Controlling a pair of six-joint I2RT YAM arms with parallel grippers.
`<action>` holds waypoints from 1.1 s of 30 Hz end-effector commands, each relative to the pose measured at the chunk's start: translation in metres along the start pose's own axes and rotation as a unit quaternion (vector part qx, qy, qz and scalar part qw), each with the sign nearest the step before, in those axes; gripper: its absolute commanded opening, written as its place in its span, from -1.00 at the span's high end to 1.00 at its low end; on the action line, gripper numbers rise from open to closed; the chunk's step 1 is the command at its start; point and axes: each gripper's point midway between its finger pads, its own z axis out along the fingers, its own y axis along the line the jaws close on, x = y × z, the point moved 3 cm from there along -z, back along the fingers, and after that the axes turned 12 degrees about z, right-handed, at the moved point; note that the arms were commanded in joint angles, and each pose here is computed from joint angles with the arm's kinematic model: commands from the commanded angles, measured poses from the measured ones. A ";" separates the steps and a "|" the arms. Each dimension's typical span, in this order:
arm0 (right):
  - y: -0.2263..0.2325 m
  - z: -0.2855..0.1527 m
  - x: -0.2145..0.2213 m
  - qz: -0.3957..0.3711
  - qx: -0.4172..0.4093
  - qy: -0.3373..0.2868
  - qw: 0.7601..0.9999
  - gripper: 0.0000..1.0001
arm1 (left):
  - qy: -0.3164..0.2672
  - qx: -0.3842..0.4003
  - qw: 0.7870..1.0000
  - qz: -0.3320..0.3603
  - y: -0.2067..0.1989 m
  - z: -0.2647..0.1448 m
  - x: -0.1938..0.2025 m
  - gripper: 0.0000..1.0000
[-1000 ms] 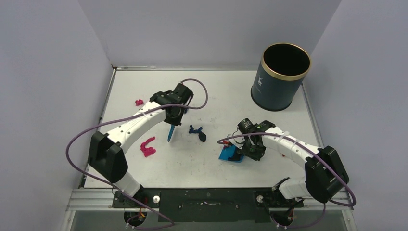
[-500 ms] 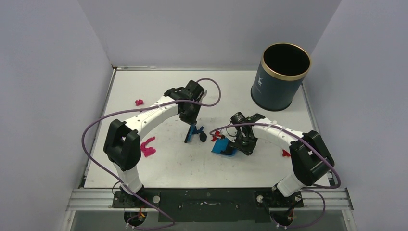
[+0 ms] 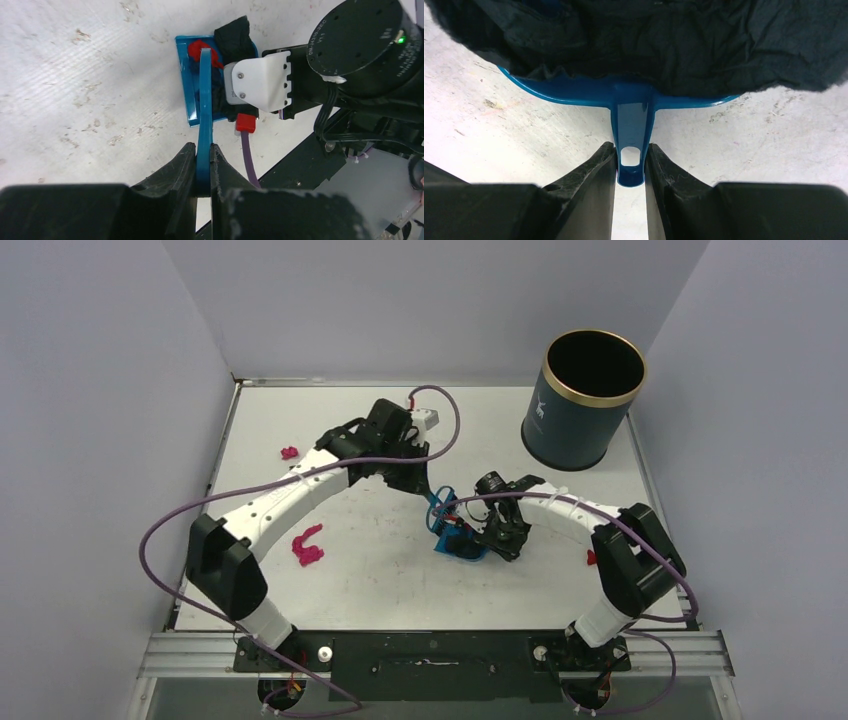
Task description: Sweep away the paper scraps from the table
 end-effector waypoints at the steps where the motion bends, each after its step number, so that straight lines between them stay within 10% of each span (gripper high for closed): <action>1: -0.001 -0.017 -0.012 0.004 0.018 -0.053 0.998 0.89 | -0.089 -0.043 0.995 0.005 0.010 -0.048 -0.030 1.00; 17: -0.004 -0.056 -0.017 -0.006 0.025 -0.092 0.995 0.89 | -0.256 -0.267 0.928 -0.049 0.106 -0.096 0.017 1.00; 33: -0.045 -0.133 -0.039 -0.002 0.024 -0.115 0.993 0.89 | -0.248 -0.270 0.928 -0.062 0.112 -0.098 0.017 1.00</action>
